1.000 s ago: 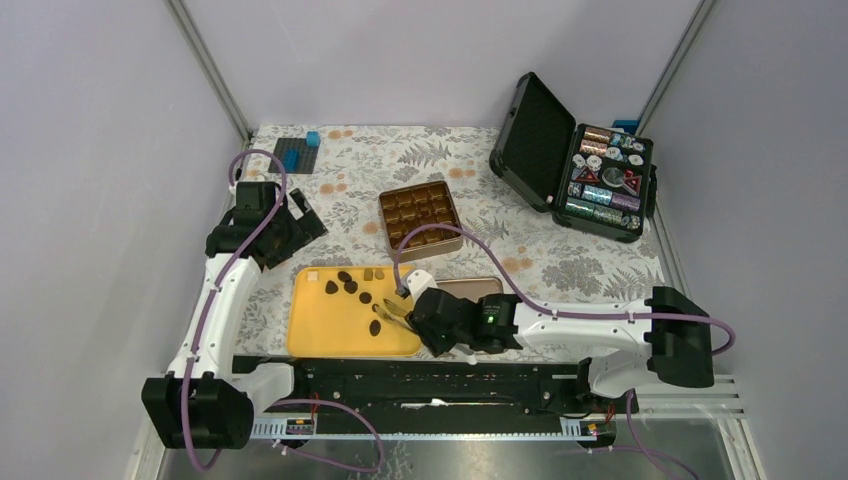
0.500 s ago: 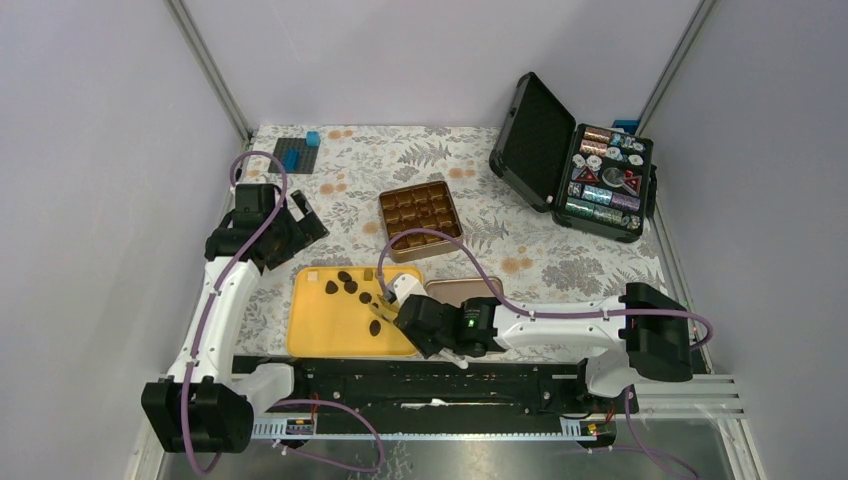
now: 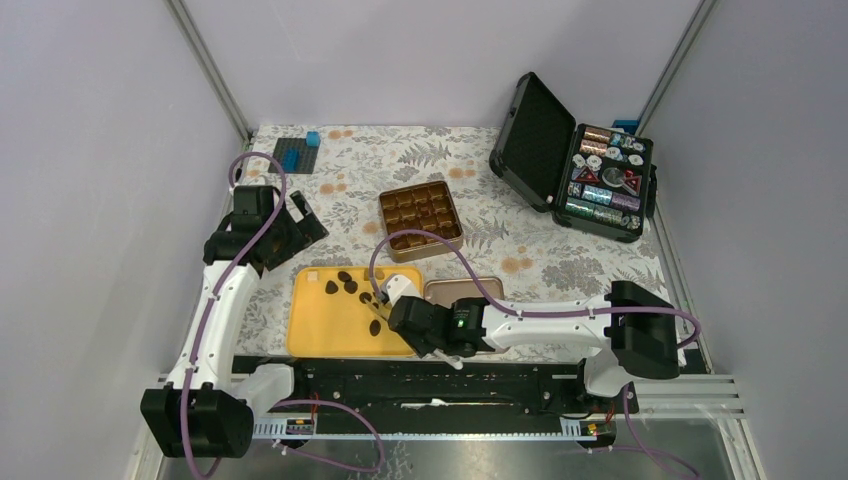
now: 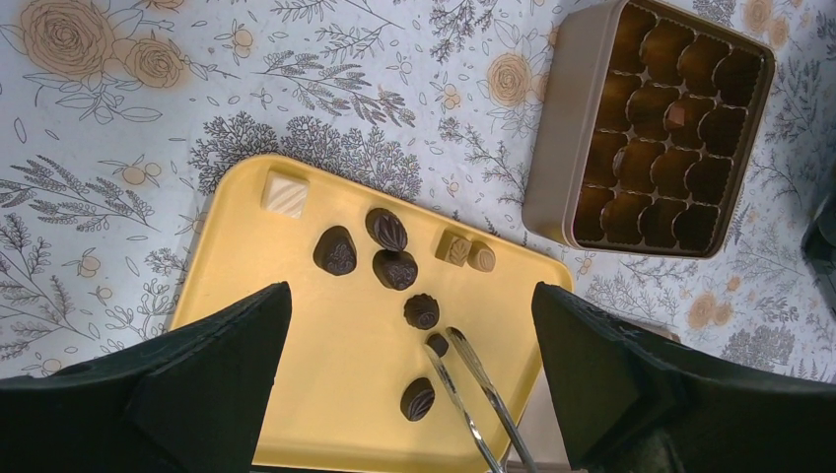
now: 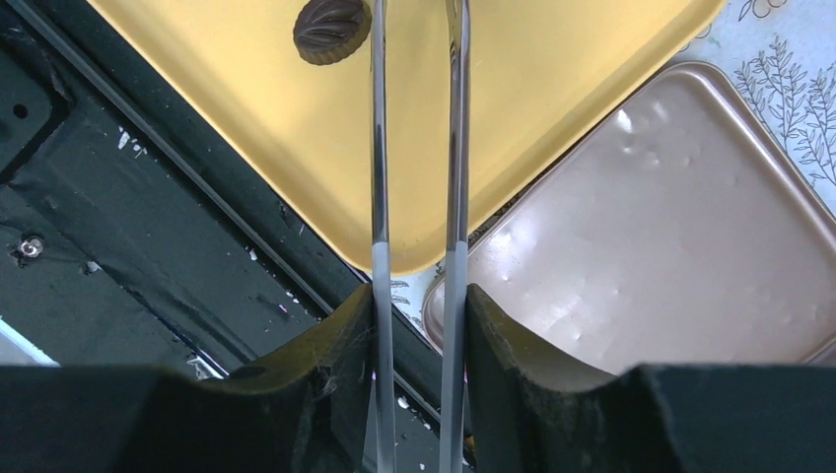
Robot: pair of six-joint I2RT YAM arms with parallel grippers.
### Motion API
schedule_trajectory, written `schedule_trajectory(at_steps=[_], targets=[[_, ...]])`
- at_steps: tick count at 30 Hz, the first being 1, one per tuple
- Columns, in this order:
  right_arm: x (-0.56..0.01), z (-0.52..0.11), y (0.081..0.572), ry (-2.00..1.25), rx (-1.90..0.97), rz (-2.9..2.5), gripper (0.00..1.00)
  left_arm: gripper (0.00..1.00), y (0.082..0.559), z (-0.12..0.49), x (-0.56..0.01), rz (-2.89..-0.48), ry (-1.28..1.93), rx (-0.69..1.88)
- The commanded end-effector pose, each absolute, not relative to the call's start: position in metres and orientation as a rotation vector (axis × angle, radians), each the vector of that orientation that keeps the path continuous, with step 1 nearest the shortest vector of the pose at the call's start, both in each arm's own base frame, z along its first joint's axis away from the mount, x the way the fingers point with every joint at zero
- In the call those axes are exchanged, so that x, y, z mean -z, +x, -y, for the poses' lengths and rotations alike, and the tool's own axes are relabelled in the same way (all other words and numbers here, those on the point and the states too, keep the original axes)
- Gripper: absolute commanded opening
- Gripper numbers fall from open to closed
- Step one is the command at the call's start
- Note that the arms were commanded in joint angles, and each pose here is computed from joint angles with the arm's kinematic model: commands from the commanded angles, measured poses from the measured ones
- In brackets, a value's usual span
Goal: Pack the chocolate
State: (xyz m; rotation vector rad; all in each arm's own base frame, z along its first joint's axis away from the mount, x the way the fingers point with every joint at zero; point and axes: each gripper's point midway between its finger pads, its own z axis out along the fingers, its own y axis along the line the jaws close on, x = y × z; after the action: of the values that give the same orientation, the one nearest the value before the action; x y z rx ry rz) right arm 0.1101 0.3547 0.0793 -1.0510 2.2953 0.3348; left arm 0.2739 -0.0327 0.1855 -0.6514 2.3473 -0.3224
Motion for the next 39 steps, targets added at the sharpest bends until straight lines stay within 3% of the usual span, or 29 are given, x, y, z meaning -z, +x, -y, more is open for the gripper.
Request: schedule_trajectory(at_steps=[1,15,24,32,39], targets=[[-0.100,-0.367,0.118,-0.999,-0.345,-2.236,0.40,0.99,0.278,0.034,-0.195,-2.305,-0.607,0.343],[-0.120,-0.361,0.126,-0.999,-0.333,-2.167,0.28,0.99,0.276,0.036,-0.194,-2.305,-0.615,0.361],[-0.169,-0.348,0.145,-0.902,-0.317,-2.073,0.27,0.99,0.275,0.036,-0.191,-2.310,-0.629,0.361],[-0.221,-0.320,0.205,-0.695,-0.348,-2.026,0.28,0.99,0.277,0.033,-0.190,-2.308,-0.631,0.343],[-0.220,-0.312,0.264,-0.591,-0.325,-2.050,0.29,0.99,0.277,0.033,-0.195,-2.297,-0.639,0.348]])
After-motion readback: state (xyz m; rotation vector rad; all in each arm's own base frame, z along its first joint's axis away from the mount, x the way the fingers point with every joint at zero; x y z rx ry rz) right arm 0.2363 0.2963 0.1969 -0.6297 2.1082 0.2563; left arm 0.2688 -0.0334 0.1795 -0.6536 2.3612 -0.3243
